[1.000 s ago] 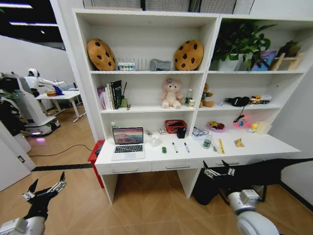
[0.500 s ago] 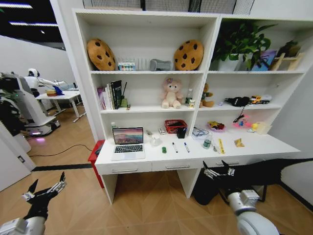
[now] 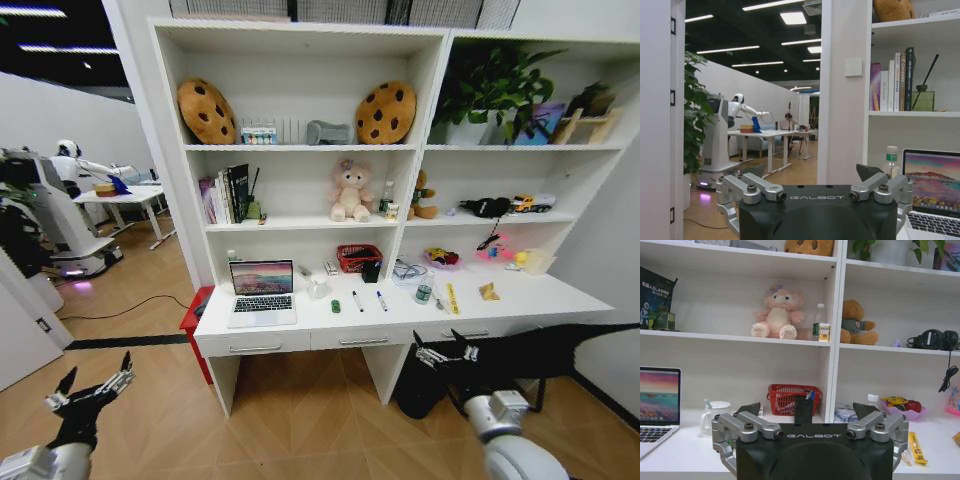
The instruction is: Organize the objects on the table.
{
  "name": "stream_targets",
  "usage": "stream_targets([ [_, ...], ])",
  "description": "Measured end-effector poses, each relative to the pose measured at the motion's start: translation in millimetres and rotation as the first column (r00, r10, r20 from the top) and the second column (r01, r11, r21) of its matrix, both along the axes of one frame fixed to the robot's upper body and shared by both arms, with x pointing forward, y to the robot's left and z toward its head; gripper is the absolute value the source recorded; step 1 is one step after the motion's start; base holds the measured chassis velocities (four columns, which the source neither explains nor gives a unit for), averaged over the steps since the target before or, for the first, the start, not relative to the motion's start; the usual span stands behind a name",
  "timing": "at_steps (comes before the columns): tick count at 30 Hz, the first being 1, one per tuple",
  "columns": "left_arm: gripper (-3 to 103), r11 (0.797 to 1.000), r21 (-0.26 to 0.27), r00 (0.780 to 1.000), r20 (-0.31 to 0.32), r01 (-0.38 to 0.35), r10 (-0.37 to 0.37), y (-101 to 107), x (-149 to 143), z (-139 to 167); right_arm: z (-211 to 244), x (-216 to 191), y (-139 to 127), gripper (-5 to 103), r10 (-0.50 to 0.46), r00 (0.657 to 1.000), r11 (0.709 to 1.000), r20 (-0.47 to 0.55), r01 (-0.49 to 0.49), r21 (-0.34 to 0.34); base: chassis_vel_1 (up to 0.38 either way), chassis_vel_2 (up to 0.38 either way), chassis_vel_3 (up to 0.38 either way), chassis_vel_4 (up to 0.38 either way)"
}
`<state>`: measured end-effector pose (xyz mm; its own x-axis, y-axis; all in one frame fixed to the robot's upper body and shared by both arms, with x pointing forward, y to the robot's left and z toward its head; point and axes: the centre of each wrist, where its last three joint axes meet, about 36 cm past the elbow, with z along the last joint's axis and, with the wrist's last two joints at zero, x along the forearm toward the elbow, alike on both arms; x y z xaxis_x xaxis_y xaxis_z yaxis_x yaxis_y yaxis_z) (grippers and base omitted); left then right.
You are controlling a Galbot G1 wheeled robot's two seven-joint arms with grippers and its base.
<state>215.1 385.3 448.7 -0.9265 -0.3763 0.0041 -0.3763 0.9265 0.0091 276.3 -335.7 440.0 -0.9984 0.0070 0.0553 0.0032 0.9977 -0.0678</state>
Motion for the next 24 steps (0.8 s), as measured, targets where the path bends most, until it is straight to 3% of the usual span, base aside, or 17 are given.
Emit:
stream_targets([
  [6, 103, 1.0, -0.001, 1.0, -0.002, 0.004, -0.004, -0.7, 0.8, -1.0, -0.4, -0.4, 0.1, 100, 0.011, 1.0, 1.0, -0.001, -0.011, 0.006, 0.0, 0.0, 0.0, 0.0],
  [10, 98, 1.0, -0.003, 1.0, -0.001, 0.007, -0.007, -1.5, 1.5, -1.5, -1.8, -0.6, -0.2, 100, 0.014, 1.0, 1.0, 0.011, -0.014, 0.013, 0.0, 0.0, 0.0, 0.0],
  [14, 101, 1.0, -0.003, 1.0, -0.004, 0.005, -0.005, -1.8, 1.2, -2.8, -4.1, -1.1, -0.6, 100, 0.01, 1.0, 1.0, 0.013, -0.01, 0.02, -0.009, 0.012, 0.028, -0.014],
  [16, 96, 1.0, -0.005, 1.0, -0.008, 0.004, -0.004, -2.3, 0.0, -4.5, -6.6, -2.9, -0.5, 100, 0.005, 1.0, 1.0, 0.01, -0.006, 0.025, -0.065, 0.045, 0.075, -0.082],
  [24, 99, 1.0, -0.013, 1.0, -0.008, -0.003, 0.003, -4.4, -1.7, -7.6, -6.8, -3.2, -0.8, 100, 0.007, 1.0, 1.0, 0.009, -0.008, 0.024, -0.151, 0.148, 0.146, -0.164],
])
